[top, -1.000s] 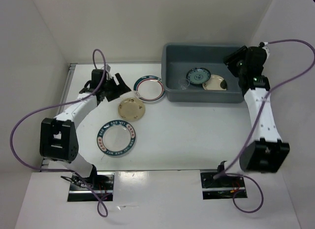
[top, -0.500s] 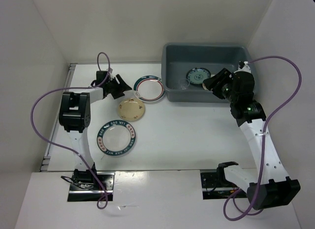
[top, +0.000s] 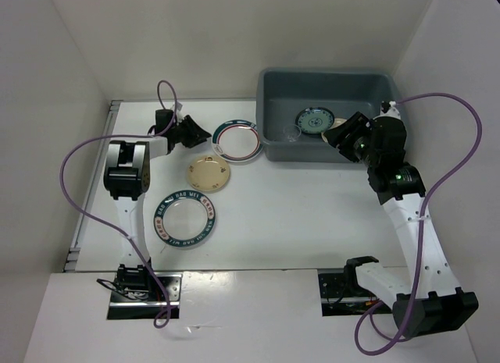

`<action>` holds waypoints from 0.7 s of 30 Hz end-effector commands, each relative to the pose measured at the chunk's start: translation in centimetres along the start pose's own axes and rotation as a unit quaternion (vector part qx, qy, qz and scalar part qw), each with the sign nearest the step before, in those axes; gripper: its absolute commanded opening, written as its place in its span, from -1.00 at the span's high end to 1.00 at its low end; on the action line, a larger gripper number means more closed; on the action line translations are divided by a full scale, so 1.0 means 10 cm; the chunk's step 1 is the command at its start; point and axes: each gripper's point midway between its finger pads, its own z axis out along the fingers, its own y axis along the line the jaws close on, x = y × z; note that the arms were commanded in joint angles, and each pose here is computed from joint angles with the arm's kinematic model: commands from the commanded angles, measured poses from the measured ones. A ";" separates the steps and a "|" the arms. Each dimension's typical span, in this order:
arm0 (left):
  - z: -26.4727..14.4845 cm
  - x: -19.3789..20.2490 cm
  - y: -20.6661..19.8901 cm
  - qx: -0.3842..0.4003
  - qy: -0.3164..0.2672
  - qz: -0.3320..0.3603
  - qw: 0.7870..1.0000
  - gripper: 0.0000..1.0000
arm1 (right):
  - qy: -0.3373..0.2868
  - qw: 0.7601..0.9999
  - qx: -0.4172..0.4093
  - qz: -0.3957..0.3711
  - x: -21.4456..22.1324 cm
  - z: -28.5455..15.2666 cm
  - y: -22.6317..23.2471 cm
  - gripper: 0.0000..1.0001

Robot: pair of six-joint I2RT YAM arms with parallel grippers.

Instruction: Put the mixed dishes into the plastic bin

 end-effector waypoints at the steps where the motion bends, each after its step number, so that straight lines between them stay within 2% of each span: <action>1: 0.11 0.27 0.14 0.008 0.044 -0.023 0.999 0.12 | 0.001 1.000 0.006 0.000 0.01 0.00 -0.01 -0.13; 3: 0.15 0.28 0.07 0.018 0.048 -0.017 0.999 0.00 | 0.008 1.000 0.005 0.001 0.04 0.03 -0.01 -0.13; 6: 0.13 0.24 0.03 0.014 0.042 -0.016 0.999 -0.08 | 0.012 1.000 0.002 0.001 0.05 0.03 0.00 -0.13; 10: 0.05 0.26 -0.03 0.019 0.045 -0.022 0.999 -0.08 | 0.015 1.000 0.005 0.001 0.08 0.04 -0.02 -0.13; 14: 0.08 0.39 -0.11 0.023 0.055 -0.021 0.998 0.25 | 0.012 1.000 0.008 0.001 0.07 0.04 -0.04 -0.13; 17: 0.14 0.59 -0.01 0.003 0.075 -0.024 0.997 0.58 | 0.012 1.000 0.008 0.001 0.07 0.04 -0.04 -0.13; 21: 0.18 0.65 0.00 -0.001 0.079 -0.033 0.996 0.89 | 0.013 1.000 0.015 0.001 0.08 0.04 -0.07 -0.13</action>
